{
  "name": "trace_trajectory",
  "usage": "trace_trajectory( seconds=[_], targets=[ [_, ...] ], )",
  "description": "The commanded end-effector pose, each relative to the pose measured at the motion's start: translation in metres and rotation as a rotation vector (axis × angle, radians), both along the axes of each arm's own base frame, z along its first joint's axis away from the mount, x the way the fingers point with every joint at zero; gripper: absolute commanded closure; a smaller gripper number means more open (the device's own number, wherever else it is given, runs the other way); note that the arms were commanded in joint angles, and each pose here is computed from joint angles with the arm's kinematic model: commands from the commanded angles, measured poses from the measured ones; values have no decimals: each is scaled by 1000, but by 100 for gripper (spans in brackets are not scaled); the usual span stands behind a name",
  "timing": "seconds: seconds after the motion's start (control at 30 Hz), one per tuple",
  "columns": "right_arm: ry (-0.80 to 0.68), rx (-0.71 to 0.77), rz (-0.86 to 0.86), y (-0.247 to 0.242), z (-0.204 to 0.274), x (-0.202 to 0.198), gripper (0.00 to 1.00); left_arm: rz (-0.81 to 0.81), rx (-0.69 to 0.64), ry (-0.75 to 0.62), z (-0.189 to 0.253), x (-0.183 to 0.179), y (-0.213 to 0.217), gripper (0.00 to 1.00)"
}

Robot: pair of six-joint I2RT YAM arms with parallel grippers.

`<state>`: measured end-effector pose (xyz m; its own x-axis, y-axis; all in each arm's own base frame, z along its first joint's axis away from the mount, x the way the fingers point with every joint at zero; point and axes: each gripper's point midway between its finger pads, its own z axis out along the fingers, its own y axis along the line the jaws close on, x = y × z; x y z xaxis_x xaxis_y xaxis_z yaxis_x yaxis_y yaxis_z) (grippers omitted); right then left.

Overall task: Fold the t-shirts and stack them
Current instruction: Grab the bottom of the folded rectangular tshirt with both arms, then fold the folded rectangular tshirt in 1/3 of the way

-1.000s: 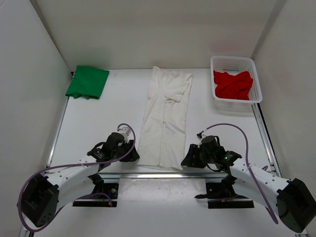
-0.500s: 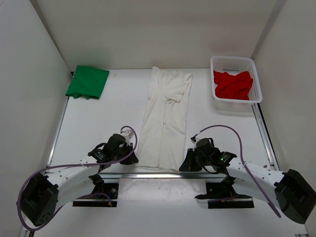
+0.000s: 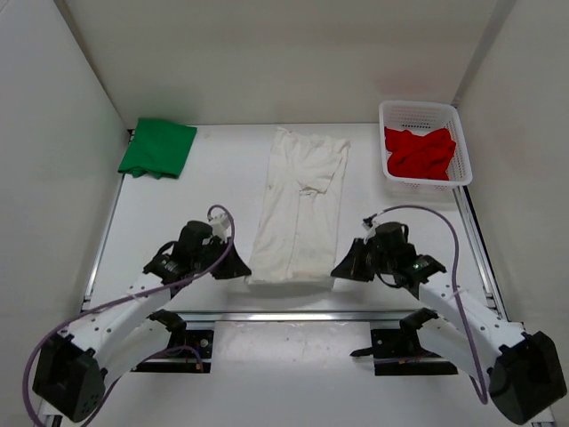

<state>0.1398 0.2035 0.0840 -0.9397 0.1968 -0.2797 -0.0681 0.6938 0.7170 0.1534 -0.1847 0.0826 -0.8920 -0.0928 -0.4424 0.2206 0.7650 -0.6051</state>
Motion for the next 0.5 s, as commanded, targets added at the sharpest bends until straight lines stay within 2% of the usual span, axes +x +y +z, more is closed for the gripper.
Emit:
trace_trajectory(
  seconds=[0.0,0.07,0.1,0.17,0.2,0.27,0.3,0.37,0.47],
  targets=[
    [-145,-14,14,-13,24,46,100,46,-123,-161,58,60,-21,100],
    [-180,-48,-18,-25,34,80,100,66,-106,-179,65,97,-33,100],
    [-202,-61,-27,-27,37,91,100,61,-73,-146,51,108,-37,100],
    [-219,-100,-68,-37,40,124,100,82,-77,-187,67,144,-46,100],
    [-238,-95,-91,-40,48,138,100,104,-40,-163,52,156,-46,100],
    [-231,-132,-124,-51,39,165,100,132,-72,-196,69,192,-53,100],
    [-247,-130,-138,-53,46,177,99,136,-63,-169,59,201,-56,100],
    [-225,-137,-158,-58,38,197,100,156,-49,-207,73,232,-62,100],
    [-201,-147,-164,-61,30,223,100,178,-37,-183,66,266,-62,100]
  ],
)
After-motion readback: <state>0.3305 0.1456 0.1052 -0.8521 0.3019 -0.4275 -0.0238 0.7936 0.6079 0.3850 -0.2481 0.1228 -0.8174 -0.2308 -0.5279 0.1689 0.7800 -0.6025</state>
